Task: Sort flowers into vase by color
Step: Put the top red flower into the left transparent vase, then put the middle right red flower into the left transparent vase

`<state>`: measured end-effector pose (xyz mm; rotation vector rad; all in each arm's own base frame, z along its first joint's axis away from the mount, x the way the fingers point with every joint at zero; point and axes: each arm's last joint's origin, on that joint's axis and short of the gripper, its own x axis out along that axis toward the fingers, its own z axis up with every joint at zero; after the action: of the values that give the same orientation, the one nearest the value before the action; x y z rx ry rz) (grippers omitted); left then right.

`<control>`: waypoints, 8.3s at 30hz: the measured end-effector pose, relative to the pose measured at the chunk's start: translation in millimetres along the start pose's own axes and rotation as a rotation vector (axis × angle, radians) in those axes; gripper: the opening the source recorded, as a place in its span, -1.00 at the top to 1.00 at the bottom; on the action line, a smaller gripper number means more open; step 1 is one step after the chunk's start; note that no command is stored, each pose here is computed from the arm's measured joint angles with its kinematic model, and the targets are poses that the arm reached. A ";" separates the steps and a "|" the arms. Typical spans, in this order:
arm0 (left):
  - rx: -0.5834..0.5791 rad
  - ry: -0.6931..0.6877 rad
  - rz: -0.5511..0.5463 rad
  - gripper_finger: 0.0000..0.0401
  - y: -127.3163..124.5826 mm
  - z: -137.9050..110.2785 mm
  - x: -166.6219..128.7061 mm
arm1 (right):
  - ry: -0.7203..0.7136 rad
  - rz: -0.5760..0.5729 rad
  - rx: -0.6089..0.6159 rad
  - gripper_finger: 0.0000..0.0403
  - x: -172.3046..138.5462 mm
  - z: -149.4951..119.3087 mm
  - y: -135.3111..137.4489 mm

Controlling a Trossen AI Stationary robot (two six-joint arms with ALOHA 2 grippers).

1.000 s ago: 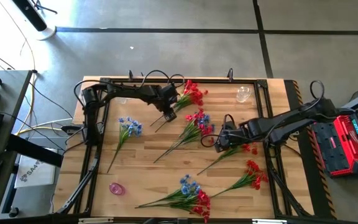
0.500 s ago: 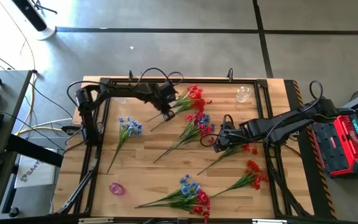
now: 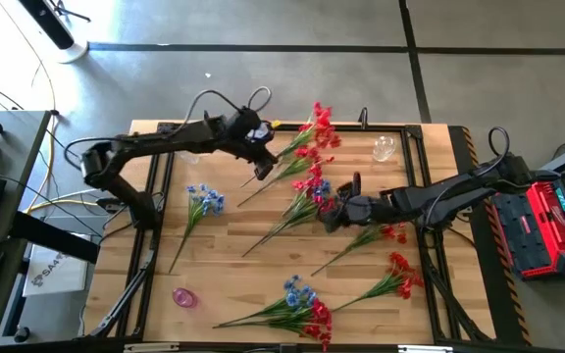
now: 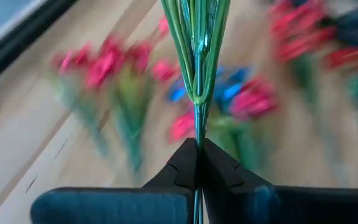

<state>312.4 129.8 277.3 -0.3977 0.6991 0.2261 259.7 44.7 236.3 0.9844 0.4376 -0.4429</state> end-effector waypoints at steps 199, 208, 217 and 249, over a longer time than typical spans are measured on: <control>-0.568 -0.348 0.865 0.23 37.4 -134.8 -184.2 | -0.088 0.074 -0.138 -0.05 -3.8 121.2 -6.6; -0.574 -0.280 0.714 0.23 22.9 -129.1 -198.3 | 0.120 -0.118 0.012 -0.05 -5.0 110.7 -32.6; -0.465 -0.260 0.602 0.33 8.8 -122.4 -201.3 | 0.195 -0.187 0.038 -0.04 -7.1 104.8 -39.9; 0.009 -0.430 0.285 0.38 -63.2 -58.0 -213.6 | 0.514 -0.463 0.259 -0.04 -29.7 -32.1 -25.2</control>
<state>140.6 33.1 396.2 -0.2274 0.3300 0.5603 216.6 64.9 219.5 1.2528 1.1059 -0.6740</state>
